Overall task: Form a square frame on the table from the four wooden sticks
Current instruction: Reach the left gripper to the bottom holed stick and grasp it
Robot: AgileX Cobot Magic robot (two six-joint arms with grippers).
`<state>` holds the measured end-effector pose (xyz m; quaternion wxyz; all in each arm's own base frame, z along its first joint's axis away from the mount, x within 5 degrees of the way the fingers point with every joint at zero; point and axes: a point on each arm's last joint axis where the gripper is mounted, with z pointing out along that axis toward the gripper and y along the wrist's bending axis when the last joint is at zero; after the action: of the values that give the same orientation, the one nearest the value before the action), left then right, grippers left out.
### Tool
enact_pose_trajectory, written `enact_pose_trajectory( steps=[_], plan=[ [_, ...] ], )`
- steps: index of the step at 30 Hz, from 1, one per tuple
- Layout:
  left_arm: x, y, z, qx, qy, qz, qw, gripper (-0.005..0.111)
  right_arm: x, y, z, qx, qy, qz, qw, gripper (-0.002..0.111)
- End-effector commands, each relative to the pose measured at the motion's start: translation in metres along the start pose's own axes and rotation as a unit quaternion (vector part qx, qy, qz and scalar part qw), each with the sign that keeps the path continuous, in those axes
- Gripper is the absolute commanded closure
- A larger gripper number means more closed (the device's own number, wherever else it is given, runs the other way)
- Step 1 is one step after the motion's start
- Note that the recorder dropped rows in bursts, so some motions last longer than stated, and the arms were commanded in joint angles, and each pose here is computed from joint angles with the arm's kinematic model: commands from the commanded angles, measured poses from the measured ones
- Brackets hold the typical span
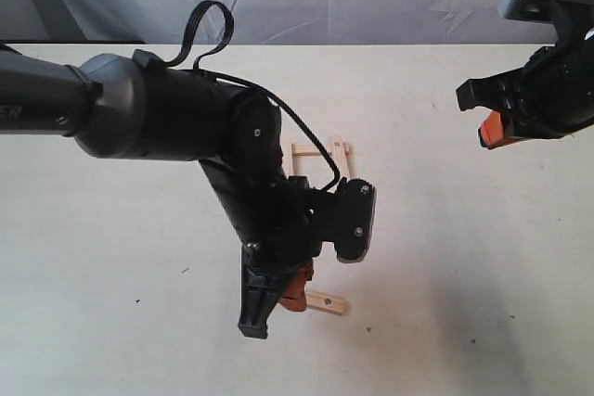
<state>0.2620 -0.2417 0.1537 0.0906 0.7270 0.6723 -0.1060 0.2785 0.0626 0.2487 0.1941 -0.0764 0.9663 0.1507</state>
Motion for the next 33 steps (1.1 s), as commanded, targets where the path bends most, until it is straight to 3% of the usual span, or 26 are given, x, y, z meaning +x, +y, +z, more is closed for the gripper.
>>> enact_pose_trajectory(
  steps=[1,23,28,30,33],
  plan=[
    [-0.004,0.006,0.001,-0.03,-0.013,0.004,0.999,0.068,-0.003,-0.001,-0.002,0.001,-0.009,-0.002,1.0,0.108],
    [0.008,0.007,0.033,0.0,0.03,0.015,0.999,0.068,-0.004,-0.001,-0.002,0.0,-0.014,0.001,1.0,0.108],
    [0.002,0.013,0.029,-0.016,0.016,0.0,1.0,0.107,-0.005,-0.001,-0.002,-0.002,-0.021,0.004,1.0,0.108],
    [-0.003,0.018,0.024,-0.027,0.008,-0.018,0.999,0.107,-0.006,0.0,-0.002,-0.009,-0.027,0.013,1.0,0.108],
    [-0.013,0.031,0.005,-0.071,0.006,0.013,0.997,0.107,-0.011,0.003,-0.007,-0.011,-0.029,0.007,1.0,0.108]
  ],
)
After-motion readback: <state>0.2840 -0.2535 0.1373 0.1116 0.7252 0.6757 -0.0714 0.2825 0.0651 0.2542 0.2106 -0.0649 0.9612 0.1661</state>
